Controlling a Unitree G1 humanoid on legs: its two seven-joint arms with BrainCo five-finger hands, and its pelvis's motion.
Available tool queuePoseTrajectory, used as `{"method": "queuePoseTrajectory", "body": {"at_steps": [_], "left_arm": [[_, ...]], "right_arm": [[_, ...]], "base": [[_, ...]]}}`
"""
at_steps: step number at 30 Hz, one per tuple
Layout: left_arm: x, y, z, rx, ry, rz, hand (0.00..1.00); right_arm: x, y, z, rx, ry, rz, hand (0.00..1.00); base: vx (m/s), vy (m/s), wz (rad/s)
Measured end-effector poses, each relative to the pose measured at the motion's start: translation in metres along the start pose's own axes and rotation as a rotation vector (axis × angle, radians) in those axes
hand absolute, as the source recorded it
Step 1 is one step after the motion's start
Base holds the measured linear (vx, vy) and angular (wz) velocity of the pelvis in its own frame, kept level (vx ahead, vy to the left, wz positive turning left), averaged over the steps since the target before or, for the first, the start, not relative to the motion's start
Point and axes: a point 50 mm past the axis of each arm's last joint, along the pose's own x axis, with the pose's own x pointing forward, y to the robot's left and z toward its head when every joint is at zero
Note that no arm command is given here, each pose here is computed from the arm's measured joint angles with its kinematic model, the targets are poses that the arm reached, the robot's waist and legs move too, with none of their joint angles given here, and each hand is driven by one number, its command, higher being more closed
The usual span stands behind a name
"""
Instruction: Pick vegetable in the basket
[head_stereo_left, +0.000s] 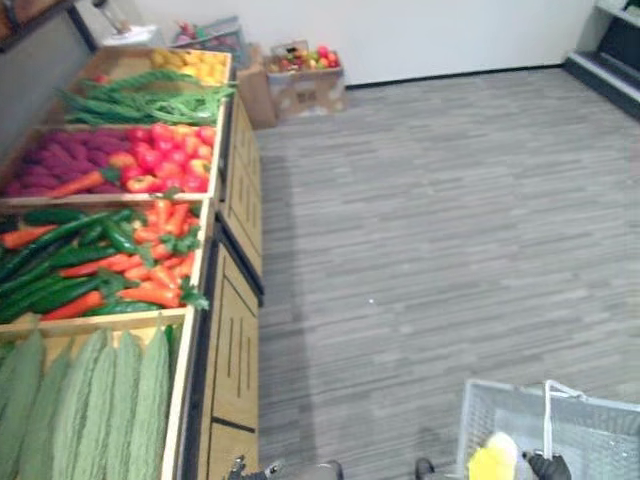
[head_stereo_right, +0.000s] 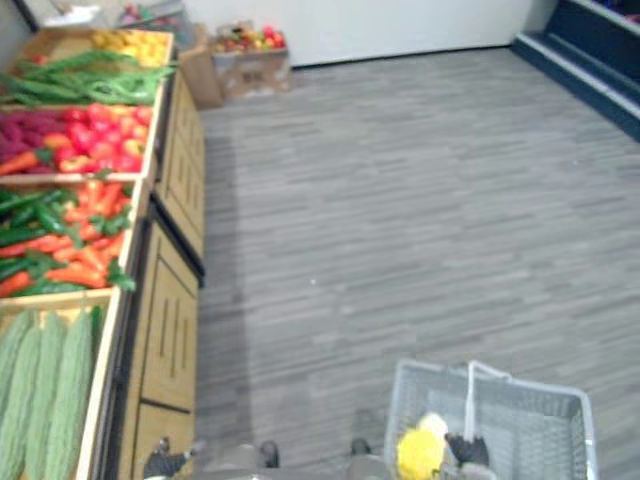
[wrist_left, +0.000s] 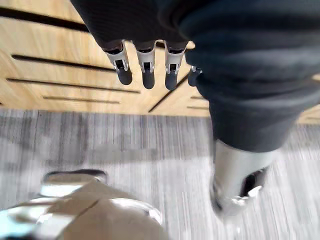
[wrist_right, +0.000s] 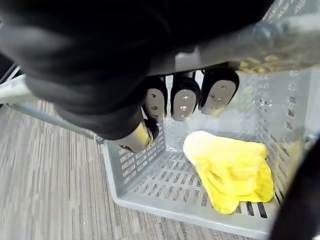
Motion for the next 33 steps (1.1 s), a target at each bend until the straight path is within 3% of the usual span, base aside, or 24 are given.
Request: {"method": "queuePoseTrajectory", "body": {"at_steps": [5,15,19,26,33], "left_arm": [[0.003,0.0,0.008,0.125,-0.043,-0.061,0.0],[0.012,0.001,0.036,0.005,-0.091,-0.009,0.0],[0.008,-0.016,0.034,-0.057,-0.076,-0.035,0.0],[0.005,-0.014,0.014,-0.059,-0.013,-0.035,0.0],[0.002,-0.001,0.0,0.008,0.015,-0.021,0.0]], "right_arm": [[-0.006,0.0,-0.016,0.001,0.042,0.013,1.0],[-0.006,-0.003,-0.019,0.013,0.079,0.0,1.0],[-0.002,-0.013,-0.012,0.041,0.068,-0.04,1.0],[0.002,-0.016,-0.011,0.042,0.084,-0.043,1.0],[0.001,-0.031,-0.014,0.047,0.096,-0.089,1.0]], "base": [[0.27,0.019,0.12],[0.42,-0.161,0.32],[0.53,-0.331,0.32],[0.39,-0.2,0.37],[0.26,0.077,0.56]]}}
